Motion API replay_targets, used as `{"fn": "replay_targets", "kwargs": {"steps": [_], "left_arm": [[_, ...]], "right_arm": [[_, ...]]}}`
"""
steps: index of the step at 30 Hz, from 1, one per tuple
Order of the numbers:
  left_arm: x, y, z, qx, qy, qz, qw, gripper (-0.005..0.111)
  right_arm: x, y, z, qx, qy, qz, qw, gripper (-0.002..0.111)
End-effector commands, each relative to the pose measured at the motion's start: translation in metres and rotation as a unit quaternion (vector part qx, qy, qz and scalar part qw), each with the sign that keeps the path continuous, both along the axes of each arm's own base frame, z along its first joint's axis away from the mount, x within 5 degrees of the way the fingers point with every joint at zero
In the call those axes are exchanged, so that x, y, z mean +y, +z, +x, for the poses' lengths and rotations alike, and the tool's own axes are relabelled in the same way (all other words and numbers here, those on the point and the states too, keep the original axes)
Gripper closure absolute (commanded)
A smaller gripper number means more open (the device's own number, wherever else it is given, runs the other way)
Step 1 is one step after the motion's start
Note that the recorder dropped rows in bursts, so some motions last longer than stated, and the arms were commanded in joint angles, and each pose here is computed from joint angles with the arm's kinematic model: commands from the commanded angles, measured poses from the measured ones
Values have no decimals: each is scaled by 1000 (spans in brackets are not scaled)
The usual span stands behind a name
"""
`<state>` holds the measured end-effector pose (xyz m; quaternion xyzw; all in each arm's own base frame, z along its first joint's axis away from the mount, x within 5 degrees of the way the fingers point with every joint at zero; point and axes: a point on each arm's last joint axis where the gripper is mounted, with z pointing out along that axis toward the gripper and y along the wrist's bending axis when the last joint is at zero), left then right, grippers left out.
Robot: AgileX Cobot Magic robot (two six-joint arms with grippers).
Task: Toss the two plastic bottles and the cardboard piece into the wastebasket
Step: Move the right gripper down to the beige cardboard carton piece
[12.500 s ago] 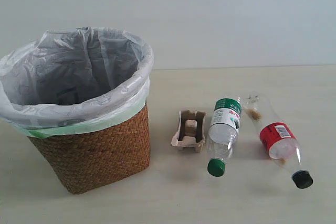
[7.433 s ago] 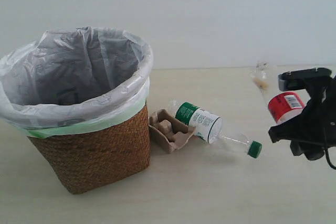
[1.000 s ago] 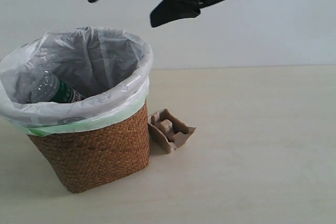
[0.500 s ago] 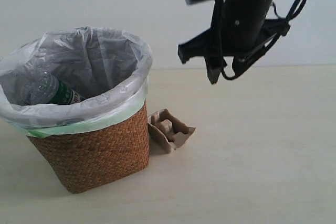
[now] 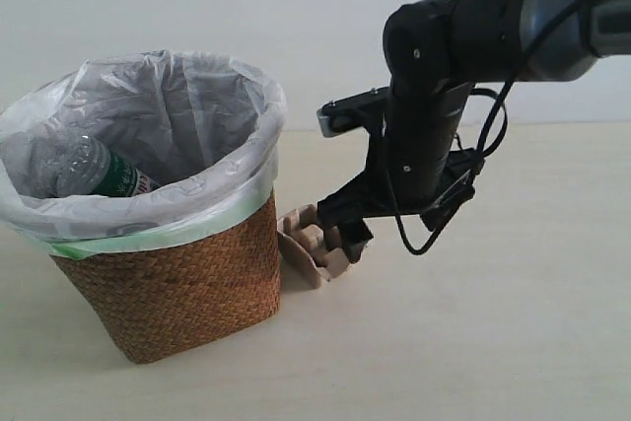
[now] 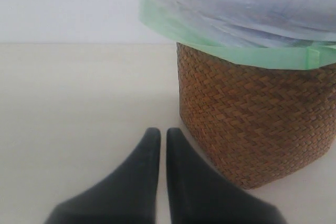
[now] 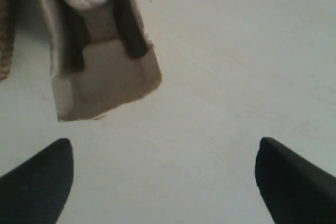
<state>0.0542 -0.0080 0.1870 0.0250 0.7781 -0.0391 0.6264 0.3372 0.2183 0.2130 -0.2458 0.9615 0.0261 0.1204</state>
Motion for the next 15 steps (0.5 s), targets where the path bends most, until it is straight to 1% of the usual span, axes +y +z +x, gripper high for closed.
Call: {"fn": "replay_targets", "kwargs": {"steps": [1, 4, 9, 11, 14, 15], "left_arm": [[0, -1, 0, -3, -4, 0, 1000, 103], [0, -1, 0, -3, -4, 0, 1000, 103], [0, -1, 0, -3, -4, 0, 1000, 103], [0, -1, 0, -3, -4, 0, 1000, 103], [0, -1, 0, -3, -4, 0, 1000, 103], [0, -1, 0, -3, -4, 0, 1000, 103]], "right_arm": [[10, -13, 7, -12, 15, 41, 999, 25], [14, -18, 10, -18, 15, 58, 998, 26], [17, -34, 13, -10, 23, 51, 998, 32], [18, -44, 15, -4, 19, 49, 999, 36], [19, -53, 17, -1, 19, 47, 999, 53], [19, -52, 17, -4, 19, 48, 999, 70]]}}
